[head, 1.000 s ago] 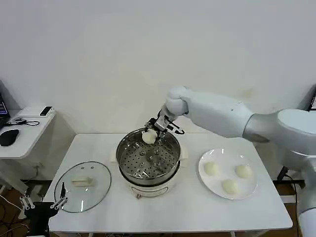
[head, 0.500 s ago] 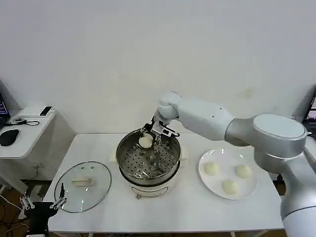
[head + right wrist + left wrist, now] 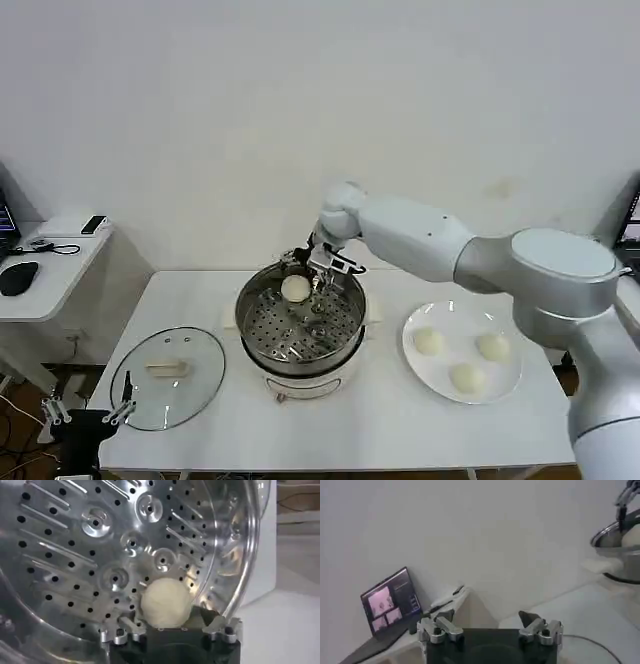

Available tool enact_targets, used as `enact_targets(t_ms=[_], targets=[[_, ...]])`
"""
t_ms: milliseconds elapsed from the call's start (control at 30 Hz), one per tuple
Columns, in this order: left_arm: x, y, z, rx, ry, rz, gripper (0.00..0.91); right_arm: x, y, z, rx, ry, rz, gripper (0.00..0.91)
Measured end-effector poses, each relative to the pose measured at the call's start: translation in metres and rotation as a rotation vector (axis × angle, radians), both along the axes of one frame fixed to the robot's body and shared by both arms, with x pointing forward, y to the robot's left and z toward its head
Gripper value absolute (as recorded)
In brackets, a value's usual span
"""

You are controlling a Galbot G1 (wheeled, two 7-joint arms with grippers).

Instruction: Take steamed baozi put them in steamer then cover it.

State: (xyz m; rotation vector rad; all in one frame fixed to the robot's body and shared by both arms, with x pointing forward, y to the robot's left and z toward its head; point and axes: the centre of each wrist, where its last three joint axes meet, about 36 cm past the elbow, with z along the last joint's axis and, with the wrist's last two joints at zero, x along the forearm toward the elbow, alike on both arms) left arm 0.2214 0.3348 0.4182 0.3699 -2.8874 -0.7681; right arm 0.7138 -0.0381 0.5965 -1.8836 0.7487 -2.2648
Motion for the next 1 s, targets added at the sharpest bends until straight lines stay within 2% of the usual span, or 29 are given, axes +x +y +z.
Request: enact_targets(t_ms=[300,433,567,767,1000], targets=[[-0.002,-0.005,0.005,-0.014,0.006,-0.026,0.907,-0.013,-0.029,0.05,0.089,-0.004,-0.155,0.907],[-0.001,-0.008,0.01,-0.034,0.005,-0.042,0.907,-0.025,-0.057,0.071,0.121,0.0,-0.274,0.907],[0.002,-0.008,0.014,-0.05,0.004,-0.051,0.907,-0.039,-0.091,0.083,0.125,0.004,-0.394,0.907],[0.009,-0.01,0.021,-0.074,-0.014,-0.082,0.907,-0.062,-0.148,0.074,0.102,0.032,-0.57,0.907],[0.015,-0.014,0.024,-0.1,-0.036,-0.129,0.907,-0.09,-0.216,0.042,0.082,0.086,-0.761,0.907]])
